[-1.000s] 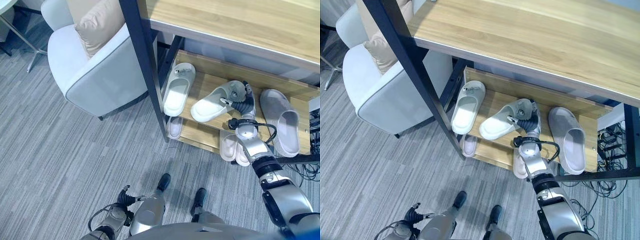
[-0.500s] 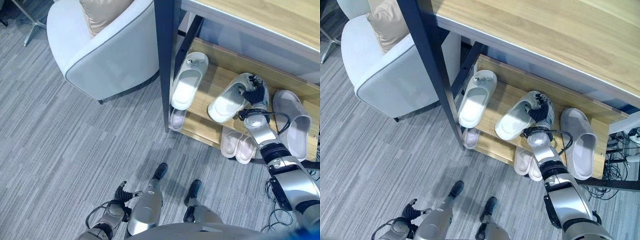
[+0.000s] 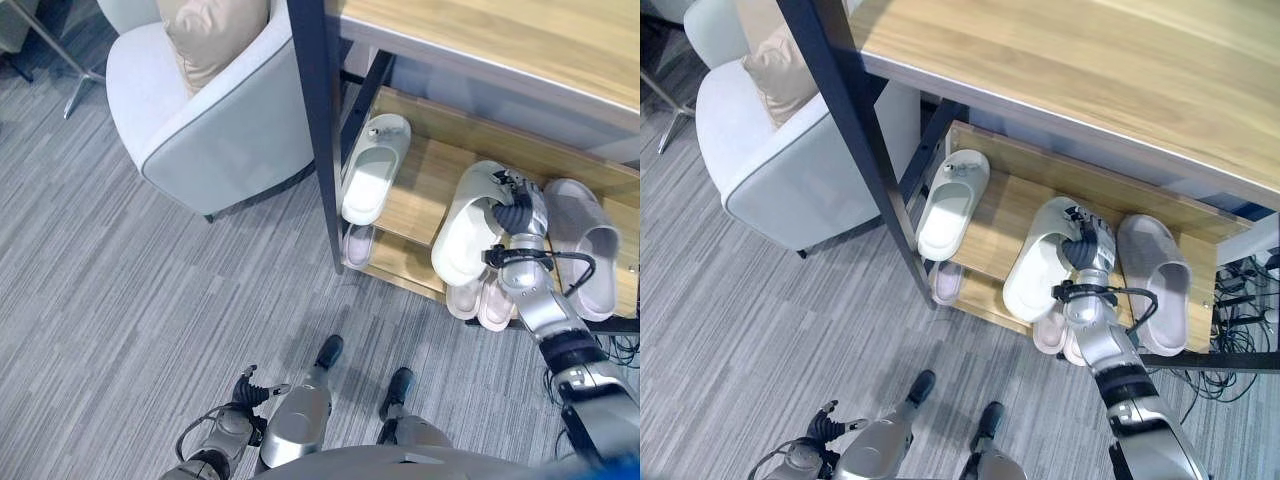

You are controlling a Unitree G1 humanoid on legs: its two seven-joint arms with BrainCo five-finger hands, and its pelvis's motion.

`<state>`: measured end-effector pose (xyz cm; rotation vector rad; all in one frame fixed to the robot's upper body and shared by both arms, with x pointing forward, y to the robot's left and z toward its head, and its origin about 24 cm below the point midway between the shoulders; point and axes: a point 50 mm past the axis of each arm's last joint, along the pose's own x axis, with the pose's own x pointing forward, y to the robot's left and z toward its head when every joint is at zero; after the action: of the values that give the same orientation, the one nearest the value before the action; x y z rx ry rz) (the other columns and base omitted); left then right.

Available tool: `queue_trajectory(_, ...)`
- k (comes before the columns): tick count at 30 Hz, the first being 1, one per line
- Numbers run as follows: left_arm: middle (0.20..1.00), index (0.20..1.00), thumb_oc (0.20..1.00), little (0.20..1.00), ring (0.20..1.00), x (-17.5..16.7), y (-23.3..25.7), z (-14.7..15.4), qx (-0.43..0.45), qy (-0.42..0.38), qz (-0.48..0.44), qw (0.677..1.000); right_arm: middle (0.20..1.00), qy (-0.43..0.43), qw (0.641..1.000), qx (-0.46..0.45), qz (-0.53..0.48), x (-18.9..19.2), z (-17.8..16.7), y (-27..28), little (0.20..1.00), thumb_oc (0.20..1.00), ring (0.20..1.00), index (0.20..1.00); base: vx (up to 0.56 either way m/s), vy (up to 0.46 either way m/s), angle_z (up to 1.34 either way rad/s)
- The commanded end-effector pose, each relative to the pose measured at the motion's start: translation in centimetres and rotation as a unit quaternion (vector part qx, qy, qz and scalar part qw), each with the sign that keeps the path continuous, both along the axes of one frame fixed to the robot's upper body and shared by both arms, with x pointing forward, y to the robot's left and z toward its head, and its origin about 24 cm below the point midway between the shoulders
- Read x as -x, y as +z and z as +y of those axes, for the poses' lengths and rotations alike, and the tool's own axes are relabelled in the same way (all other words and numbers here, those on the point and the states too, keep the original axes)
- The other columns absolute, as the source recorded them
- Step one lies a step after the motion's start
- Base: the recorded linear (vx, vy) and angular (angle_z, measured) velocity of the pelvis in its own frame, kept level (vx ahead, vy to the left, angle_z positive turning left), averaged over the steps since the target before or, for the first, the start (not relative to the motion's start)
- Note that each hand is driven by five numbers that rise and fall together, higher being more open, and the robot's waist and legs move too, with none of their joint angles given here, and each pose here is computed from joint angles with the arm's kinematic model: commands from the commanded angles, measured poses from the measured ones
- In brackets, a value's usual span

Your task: Arrange the slippers neatly on the shoe rack.

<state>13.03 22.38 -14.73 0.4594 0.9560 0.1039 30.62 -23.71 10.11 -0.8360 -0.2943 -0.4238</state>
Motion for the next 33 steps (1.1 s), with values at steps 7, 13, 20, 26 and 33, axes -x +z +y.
queue_trajectory(7, 1.000, 1.000, 1.000, 1.000, 1.000, 2.9, -1.4, -1.8, 0.028, -0.013, 0.061, 0.998, 0.200, 0.117, 0.991, 0.062, -0.027, 3.2, 1.1, 1.4, 0.200, 0.200, 0.200, 0.200, -0.03, -0.030, -0.22)
queue_trajectory(13, 1.000, 1.000, 1.000, 1.000, 1.000, 4.6, -1.7, -1.3, 0.050, 0.033, 0.074, 0.995, 0.200, 0.207, 0.978, 0.035, -0.001, 5.9, 2.0, 1.3, 0.200, 0.200, 0.200, 0.200, -0.06, -0.070, -0.04)
queue_trajectory(20, 1.000, 1.000, 1.000, 1.000, 1.000, 4.0, -1.6, -1.3, 0.067, 0.083, 0.050, 0.993, 0.200, 0.222, 0.972, 0.073, 0.024, 7.9, 1.2, 1.0, 0.200, 0.200, 0.200, 0.200, -0.14, -0.076, 0.53)
queue_trajectory(26, 1.000, 1.000, 1.000, 1.000, 1.000, 4.8, -2.0, -2.0, 0.063, 0.051, 0.076, 0.994, 0.200, 0.249, 0.960, 0.114, 0.067, 9.2, 2.3, -0.3, 0.200, 0.200, 0.200, 0.200, 0.02, 0.049, 0.19)
queue_trajectory(33, 1.000, 1.000, 1.000, 1.000, 1.000, 1.6, -1.2, -2.2, 0.059, 0.020, 0.034, 0.997, 0.200, 0.284, 0.939, 0.097, 0.165, 10.2, 3.6, -4.3, 0.200, 0.200, 0.200, 0.200, 0.05, 0.093, -0.41)
